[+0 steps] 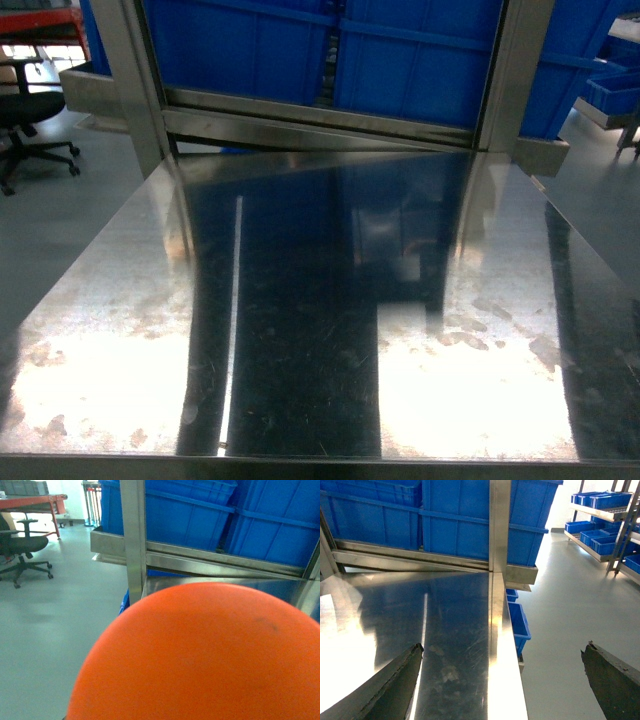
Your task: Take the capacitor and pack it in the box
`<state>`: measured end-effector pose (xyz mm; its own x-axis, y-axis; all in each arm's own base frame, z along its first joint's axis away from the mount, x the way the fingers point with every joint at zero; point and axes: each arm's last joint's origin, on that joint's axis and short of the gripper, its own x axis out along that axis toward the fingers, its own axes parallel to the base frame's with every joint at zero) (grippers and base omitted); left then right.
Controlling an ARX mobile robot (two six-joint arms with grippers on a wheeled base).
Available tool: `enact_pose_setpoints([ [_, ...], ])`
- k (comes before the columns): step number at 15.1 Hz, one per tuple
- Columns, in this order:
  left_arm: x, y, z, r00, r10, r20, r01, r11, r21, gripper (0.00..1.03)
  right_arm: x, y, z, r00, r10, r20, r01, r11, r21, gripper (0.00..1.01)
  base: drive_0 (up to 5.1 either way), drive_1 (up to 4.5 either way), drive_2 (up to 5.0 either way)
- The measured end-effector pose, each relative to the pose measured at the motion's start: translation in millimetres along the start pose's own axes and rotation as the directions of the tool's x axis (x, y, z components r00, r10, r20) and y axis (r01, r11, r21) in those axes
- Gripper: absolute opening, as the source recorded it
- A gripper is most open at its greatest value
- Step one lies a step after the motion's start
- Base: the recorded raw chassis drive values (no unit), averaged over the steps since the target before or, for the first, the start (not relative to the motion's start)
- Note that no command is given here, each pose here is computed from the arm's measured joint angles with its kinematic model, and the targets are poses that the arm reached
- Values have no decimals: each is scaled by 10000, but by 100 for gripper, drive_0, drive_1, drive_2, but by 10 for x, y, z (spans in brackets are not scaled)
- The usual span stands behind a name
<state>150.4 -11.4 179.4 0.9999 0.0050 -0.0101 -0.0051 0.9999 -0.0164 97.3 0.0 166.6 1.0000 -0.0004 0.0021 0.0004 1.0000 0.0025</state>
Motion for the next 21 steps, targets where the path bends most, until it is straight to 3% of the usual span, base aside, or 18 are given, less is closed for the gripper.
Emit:
enact_pose_setpoints([
  [1,-41,54,-22,9999,-163,-49,163,9999,-3,43,0,0,0,10000,0,0,0,10000,4,98,0,0,0],
  [3,-112,125,-56,9999,131,-52,-131,9999,-2,43,0,0,0,10000,-4,-4,4,10000,0,98,0,0,0],
  [4,-142,117,-82,9995,-35,300,35,10000,5,43,0,0,0,10000,0,0,0,10000,0,98,0,0,0],
  [5,-165,114,-128,10000,-72,-5,72,10000,14,43,0,0,0,10000,0,0,0,10000,0,98,0,0,0],
  [20,-425,116,-90,9997,-61,250,61,10000,17,43,0,0,0,10000,0,-4,0,10000,0,98,0,0,0],
  [21,-476,118,-144,9997,-42,-222,43,10000,18,43,0,0,0,10000,0,-4,0,10000,0,98,0,0,0],
])
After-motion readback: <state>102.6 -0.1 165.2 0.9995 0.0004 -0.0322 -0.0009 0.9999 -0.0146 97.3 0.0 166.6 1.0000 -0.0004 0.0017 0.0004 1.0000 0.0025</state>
